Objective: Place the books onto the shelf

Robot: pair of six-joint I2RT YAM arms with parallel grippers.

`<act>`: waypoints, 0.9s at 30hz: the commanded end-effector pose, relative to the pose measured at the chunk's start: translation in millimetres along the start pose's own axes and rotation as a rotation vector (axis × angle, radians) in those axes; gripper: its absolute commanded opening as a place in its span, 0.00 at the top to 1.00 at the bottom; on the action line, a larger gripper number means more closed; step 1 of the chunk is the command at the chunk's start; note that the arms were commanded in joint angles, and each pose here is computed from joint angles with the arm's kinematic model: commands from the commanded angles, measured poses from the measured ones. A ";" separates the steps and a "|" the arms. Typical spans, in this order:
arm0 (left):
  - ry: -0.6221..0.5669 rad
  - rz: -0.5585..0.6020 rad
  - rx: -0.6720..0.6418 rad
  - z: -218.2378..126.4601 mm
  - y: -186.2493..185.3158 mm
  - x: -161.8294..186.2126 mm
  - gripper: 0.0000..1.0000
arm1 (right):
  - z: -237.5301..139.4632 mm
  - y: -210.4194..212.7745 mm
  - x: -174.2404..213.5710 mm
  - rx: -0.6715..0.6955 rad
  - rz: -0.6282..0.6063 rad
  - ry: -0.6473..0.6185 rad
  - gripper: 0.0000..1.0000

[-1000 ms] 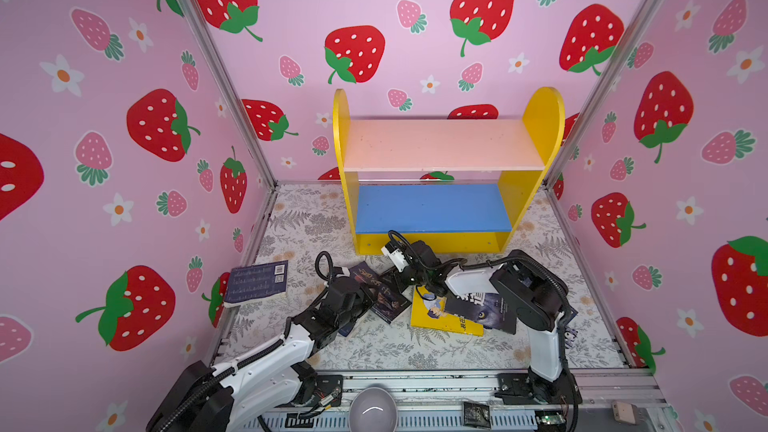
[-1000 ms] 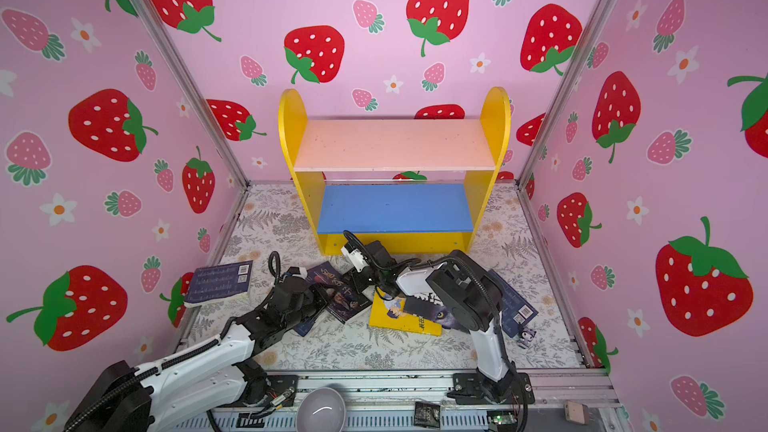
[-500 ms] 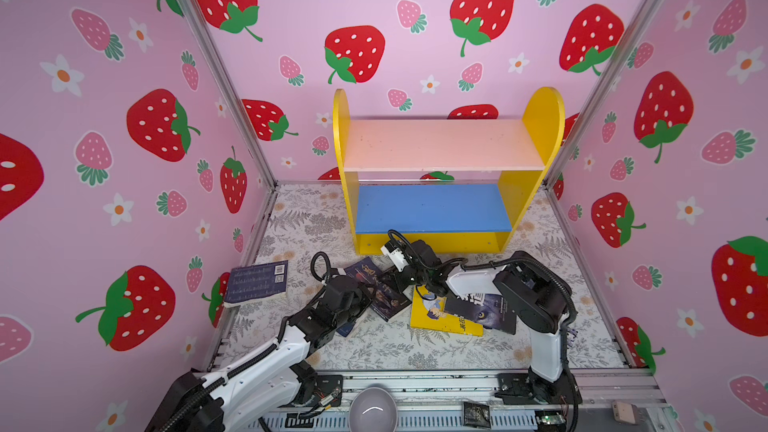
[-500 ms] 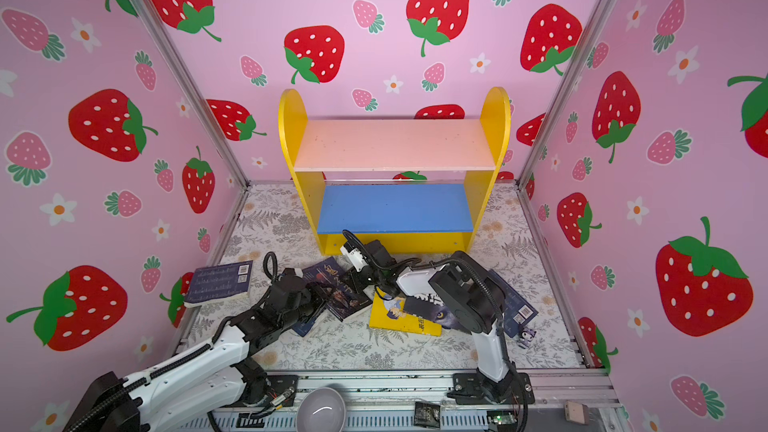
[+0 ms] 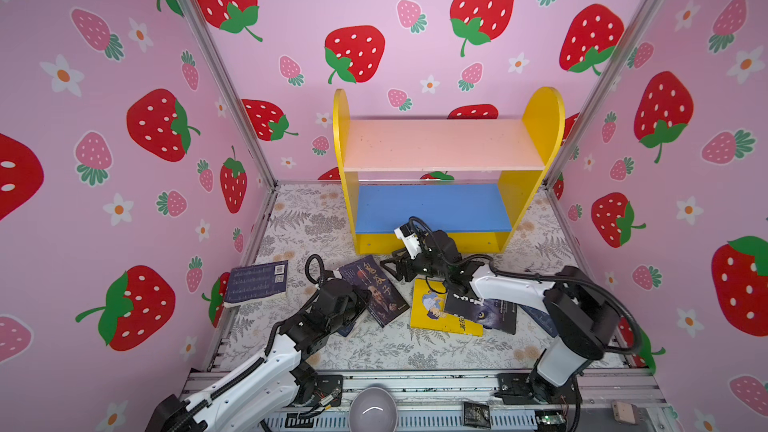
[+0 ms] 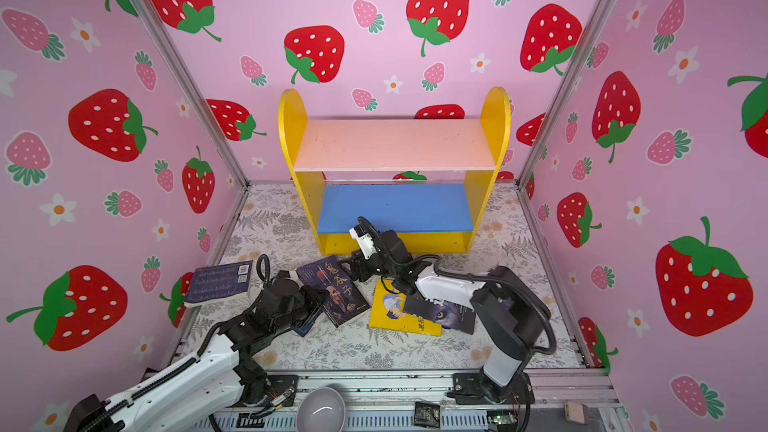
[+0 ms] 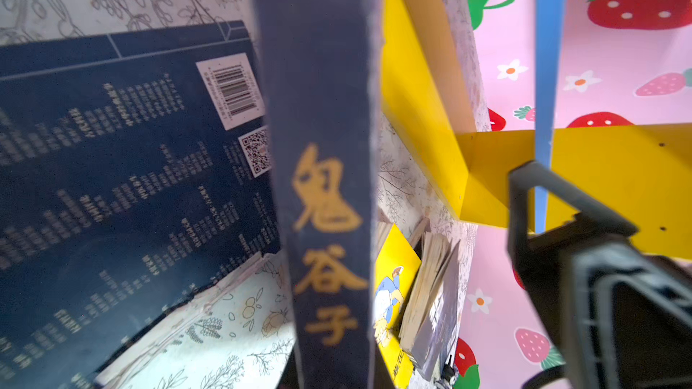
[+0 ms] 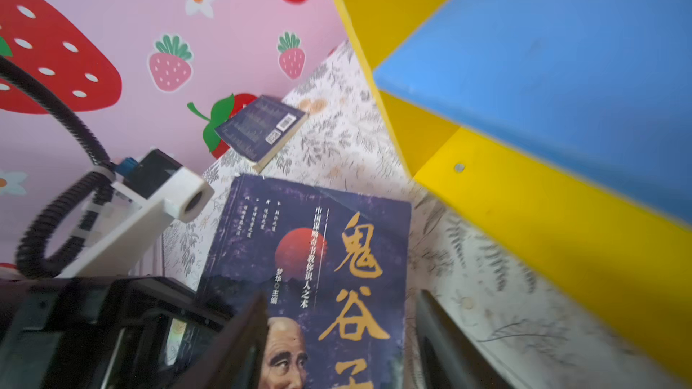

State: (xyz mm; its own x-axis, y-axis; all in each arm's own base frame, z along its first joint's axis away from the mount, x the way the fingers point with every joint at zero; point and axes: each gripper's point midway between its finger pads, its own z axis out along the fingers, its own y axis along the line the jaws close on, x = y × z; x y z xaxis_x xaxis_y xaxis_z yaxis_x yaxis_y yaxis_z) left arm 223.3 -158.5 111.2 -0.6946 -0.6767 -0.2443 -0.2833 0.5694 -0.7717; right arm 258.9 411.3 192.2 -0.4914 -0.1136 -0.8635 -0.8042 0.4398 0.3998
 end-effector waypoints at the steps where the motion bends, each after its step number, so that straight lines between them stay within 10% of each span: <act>1: -0.036 0.094 0.190 -37.8 -67.9 -15.4 1.00 | -40.8 -24.7 -38.9 0.127 0.103 -0.155 0.18; 4: -0.072 0.145 0.288 -64.6 -106.6 -26.4 1.00 | -77.0 -40.5 -54.5 0.132 0.243 -0.257 0.04; 14: -0.085 0.289 0.619 -81.9 -240.4 -41.7 1.00 | -168.0 -38.1 -81.4 -0.033 0.407 -0.497 0.00; 27: -0.447 0.270 0.743 -64.9 -298.6 -103.3 1.00 | -189.3 -18.8 -68.7 -0.217 0.557 -0.566 0.01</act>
State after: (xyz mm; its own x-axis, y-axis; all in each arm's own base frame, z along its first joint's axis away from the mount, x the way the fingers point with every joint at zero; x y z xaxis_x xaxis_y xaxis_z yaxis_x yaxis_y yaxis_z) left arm 327.4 -243.9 319.6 -0.5367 -0.6255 -0.5664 0.2970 0.4882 -0.8206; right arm 251.3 238.6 298.2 -0.5817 0.5513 -0.5981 -0.5836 0.2293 0.7790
